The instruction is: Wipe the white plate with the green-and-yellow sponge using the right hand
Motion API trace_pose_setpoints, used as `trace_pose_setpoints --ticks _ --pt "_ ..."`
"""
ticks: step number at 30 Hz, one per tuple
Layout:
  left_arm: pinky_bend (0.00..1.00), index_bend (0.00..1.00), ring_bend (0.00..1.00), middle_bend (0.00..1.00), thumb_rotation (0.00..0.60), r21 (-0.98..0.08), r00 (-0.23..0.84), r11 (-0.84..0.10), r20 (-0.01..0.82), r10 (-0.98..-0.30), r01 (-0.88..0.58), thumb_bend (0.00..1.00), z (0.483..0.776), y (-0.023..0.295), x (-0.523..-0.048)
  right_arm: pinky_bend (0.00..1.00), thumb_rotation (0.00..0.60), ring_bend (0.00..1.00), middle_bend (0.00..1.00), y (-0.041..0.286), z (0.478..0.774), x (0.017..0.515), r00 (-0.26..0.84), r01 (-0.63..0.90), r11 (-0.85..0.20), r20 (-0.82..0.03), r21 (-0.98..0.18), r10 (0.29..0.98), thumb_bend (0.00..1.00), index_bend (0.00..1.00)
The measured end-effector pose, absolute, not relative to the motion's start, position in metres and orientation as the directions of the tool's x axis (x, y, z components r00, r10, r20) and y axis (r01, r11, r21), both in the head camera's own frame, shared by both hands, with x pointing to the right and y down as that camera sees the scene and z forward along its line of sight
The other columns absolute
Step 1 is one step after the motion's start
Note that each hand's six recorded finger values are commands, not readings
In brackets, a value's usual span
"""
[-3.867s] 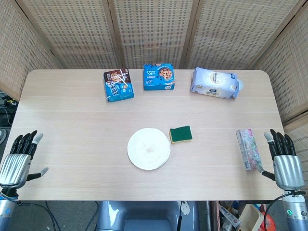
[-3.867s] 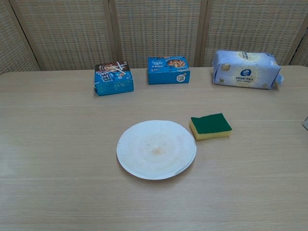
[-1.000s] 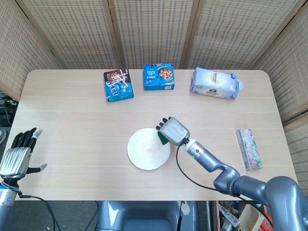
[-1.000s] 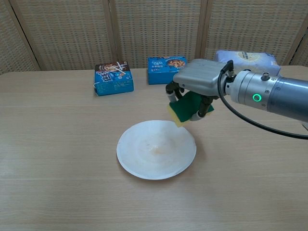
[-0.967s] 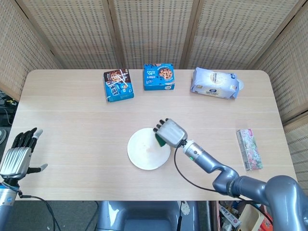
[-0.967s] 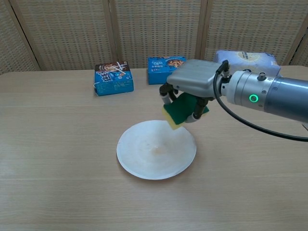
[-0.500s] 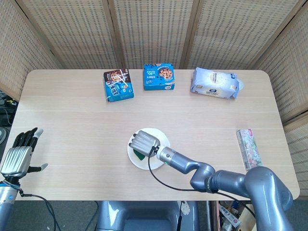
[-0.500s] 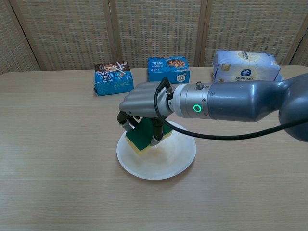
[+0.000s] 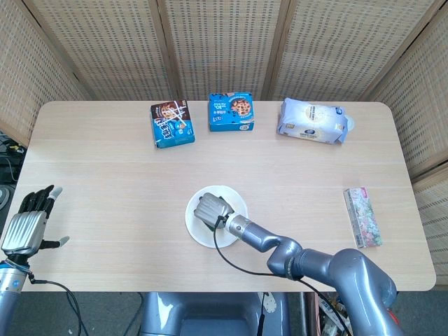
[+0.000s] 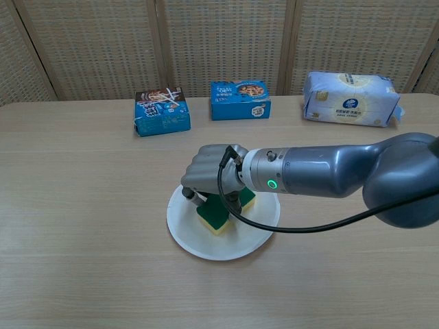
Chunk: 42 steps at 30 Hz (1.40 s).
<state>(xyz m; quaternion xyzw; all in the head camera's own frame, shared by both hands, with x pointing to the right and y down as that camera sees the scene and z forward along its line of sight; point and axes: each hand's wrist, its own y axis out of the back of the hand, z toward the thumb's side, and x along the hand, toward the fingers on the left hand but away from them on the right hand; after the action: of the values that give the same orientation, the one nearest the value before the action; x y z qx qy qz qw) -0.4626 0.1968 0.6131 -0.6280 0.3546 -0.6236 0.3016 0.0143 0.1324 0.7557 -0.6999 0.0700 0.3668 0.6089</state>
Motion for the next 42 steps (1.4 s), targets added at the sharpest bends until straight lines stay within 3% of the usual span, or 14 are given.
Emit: trace_pose_setpoints --ticks 9,14,25,37,42 --pt "0.00 0.00 0.00 0.00 0.600 -0.820 -0.032 -0.568 0.571 -0.820 -0.067 0.00 0.615 0.197 -0.462 0.61 0.600 0.39 0.53 0.135 0.762 0.024 0.724 -0.607 -0.110 -0.604 -0.787 0.332 0.49 0.60" --pt "0.00 0.00 0.00 0.00 0.600 -0.818 -0.031 -0.571 0.574 -0.818 -0.065 0.00 0.616 0.197 -0.462 0.61 0.600 0.40 0.53 0.133 0.763 0.028 0.723 -0.614 -0.090 -0.604 -0.784 0.335 0.49 0.61" --pt "0.00 0.00 0.00 0.00 0.600 -0.815 -0.026 -0.575 0.578 -0.816 -0.070 0.00 0.616 0.197 -0.461 0.65 0.600 0.41 0.54 0.116 0.732 0.033 0.762 -0.572 -0.017 -0.539 -0.820 0.358 0.49 0.61" --pt "0.00 0.00 0.00 0.00 0.600 -0.812 -0.028 -0.580 0.582 -0.813 -0.067 0.00 0.617 0.198 -0.461 0.70 0.600 0.45 0.55 0.137 0.746 0.039 0.761 -0.633 0.179 -0.563 -0.753 0.324 0.53 0.63" --pt "0.00 0.00 0.00 0.00 0.600 -0.815 -0.030 -0.576 0.579 -0.815 -0.067 0.00 0.617 0.197 -0.462 0.71 0.600 0.46 0.56 0.146 0.754 0.038 0.752 -0.649 0.208 -0.578 -0.732 0.316 0.53 0.63"
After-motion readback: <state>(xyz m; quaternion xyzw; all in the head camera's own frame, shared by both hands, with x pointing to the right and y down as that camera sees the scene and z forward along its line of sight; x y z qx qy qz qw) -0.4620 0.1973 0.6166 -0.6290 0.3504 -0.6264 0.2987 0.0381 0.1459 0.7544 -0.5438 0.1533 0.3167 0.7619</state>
